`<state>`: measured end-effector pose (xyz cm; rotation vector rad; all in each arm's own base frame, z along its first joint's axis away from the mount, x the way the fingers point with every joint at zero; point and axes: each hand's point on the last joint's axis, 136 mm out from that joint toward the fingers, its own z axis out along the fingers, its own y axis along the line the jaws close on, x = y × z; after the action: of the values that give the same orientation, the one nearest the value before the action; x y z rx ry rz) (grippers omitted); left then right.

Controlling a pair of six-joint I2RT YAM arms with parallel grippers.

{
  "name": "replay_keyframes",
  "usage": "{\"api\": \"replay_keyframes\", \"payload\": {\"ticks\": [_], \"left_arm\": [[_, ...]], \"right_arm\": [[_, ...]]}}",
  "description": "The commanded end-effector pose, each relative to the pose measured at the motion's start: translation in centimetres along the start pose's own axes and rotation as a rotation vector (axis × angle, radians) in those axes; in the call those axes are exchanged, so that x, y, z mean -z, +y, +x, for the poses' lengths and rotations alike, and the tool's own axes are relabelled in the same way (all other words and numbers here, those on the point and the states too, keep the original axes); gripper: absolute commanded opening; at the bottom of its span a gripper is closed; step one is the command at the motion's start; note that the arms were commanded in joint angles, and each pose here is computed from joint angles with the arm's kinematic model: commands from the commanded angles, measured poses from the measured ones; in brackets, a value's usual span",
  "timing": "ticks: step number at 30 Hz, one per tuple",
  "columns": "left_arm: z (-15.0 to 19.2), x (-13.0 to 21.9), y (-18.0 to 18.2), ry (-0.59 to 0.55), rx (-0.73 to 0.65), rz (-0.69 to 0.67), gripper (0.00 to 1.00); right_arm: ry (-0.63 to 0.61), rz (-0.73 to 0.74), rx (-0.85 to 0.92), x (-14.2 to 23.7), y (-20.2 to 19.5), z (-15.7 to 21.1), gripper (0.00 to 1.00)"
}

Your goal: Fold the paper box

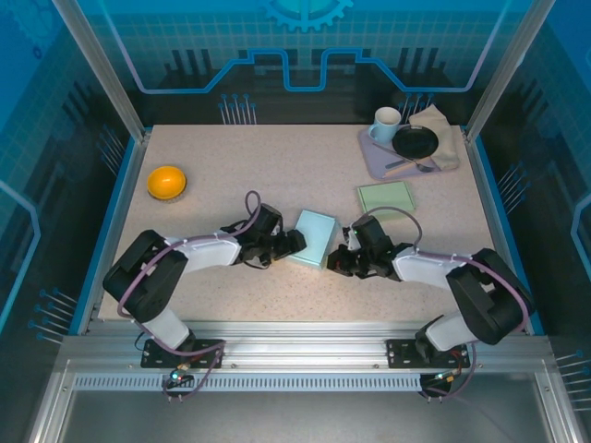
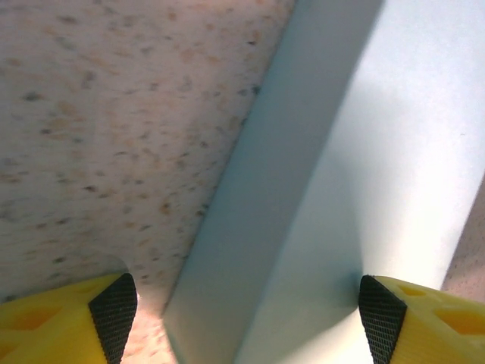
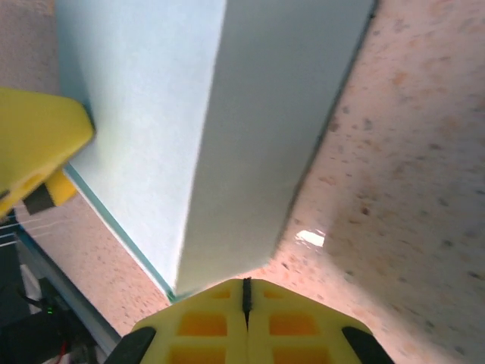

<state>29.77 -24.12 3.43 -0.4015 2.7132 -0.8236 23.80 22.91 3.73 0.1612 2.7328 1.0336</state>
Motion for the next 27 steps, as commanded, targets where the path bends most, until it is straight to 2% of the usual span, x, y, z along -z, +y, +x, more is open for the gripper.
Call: {"api": "replay_keyframes", "payload": {"ticks": [1,6,10,17,21,27], "left_arm": [[0.4,1.6,1.5,0.069,-0.033,-0.048,0.82],[-2.9,3.7,-1.8,0.031,-0.169,0.031,0.83],[-4.9,3.5,-4.2,0.043,-0.293,0.041,0.83],[-9.6,1.8,-5.1,0.039,-0.333,0.013,0.83],[-10.1,-0.7,-6.4,0.092,-0.330,0.077,0.81],[-10.3,-2.7,-7.4,0.109,-0.294,0.137,0.81]], "right_arm": [[0.016,0.128,0.038,1.8,-2.8,0.6,0.05],[-0.083,0.124,0.036,5.3,-3.8,-2.7,0.06],[-0.121,0.102,0.036,6.2,-3.3,-5.7,0.05],[-0.137,0.020,-0.048,3.7,-2.5,-8.4,0.04],[-0.127,-0.008,-0.076,1.9,-2.7,-8.9,0.04],[-0.113,-0.040,-0.106,0.2,-2.5,-9.3,0.03]]}}
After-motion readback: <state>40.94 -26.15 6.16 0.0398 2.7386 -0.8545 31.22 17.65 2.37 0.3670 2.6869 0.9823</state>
